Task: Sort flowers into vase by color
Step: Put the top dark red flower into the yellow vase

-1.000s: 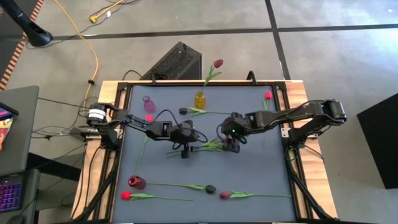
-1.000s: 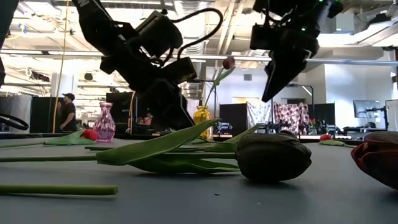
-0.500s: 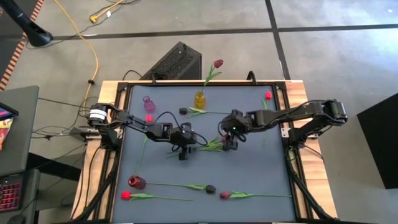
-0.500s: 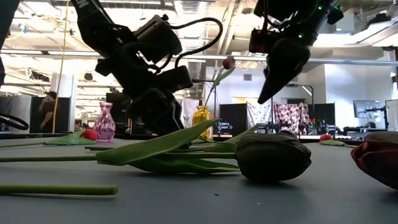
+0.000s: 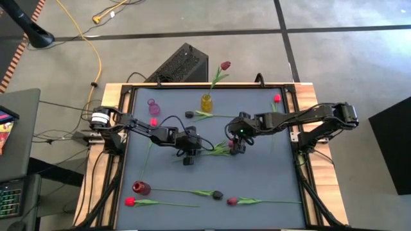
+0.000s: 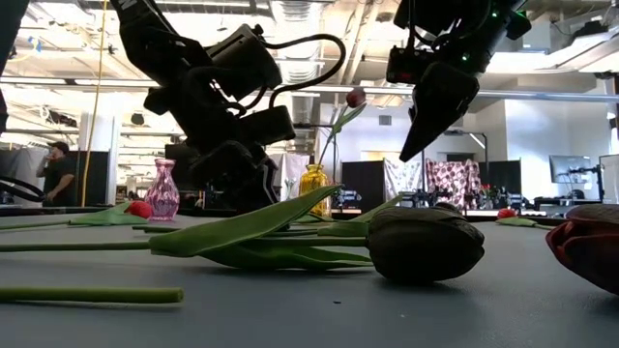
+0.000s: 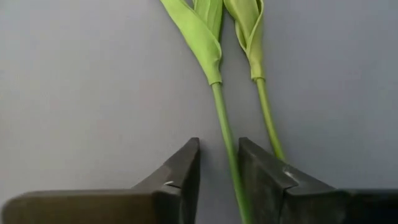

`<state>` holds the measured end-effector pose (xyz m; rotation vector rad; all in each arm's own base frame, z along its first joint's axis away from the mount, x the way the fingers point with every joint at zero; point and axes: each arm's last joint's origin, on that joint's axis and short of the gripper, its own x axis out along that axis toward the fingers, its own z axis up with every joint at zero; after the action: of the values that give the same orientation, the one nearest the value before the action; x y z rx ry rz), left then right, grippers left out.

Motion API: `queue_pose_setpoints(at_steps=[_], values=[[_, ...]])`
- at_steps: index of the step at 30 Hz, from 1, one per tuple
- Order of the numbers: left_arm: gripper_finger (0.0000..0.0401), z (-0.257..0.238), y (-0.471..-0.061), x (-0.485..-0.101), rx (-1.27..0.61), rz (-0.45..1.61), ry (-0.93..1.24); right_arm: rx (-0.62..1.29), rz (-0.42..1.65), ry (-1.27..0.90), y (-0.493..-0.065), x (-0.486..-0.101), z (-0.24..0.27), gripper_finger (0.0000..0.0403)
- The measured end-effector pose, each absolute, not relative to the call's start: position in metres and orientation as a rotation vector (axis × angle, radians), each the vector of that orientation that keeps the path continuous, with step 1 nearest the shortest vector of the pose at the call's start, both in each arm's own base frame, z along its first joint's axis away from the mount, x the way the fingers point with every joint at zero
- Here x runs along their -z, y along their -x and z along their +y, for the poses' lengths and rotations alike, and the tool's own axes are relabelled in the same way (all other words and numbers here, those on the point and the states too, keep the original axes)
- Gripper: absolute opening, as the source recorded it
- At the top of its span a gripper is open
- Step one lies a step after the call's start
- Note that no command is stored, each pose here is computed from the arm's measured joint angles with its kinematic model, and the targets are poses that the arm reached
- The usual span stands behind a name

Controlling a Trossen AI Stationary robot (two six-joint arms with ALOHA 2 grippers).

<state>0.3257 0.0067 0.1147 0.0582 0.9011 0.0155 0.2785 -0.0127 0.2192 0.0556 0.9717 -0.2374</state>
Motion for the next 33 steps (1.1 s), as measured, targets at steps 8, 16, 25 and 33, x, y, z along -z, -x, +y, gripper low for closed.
queue_pose_setpoints(at_steps=[8, 16, 25, 33], values=[[0.0006, 0.007, -0.326, -0.115, -0.024, 0.893, -0.070, 0.238, 0.971, -0.056, -0.279, -0.219, -0.013, 0.0265], [0.0001, 0.019, -0.321, -0.142, -0.125, 0.834, -0.200, 0.249, 0.860, -0.054, -0.271, -0.242, -0.012, 0.0265], [0.0000, 0.051, -0.307, -0.193, -0.196, 0.663, -0.155, 0.126, 0.425, 0.049, -0.253, -0.290, 0.009, 0.0265], [0.0000, 0.070, -0.309, -0.218, -0.155, 0.437, -0.065, 0.033, 0.240, 0.099, -0.228, -0.288, 0.027, 0.0265]])
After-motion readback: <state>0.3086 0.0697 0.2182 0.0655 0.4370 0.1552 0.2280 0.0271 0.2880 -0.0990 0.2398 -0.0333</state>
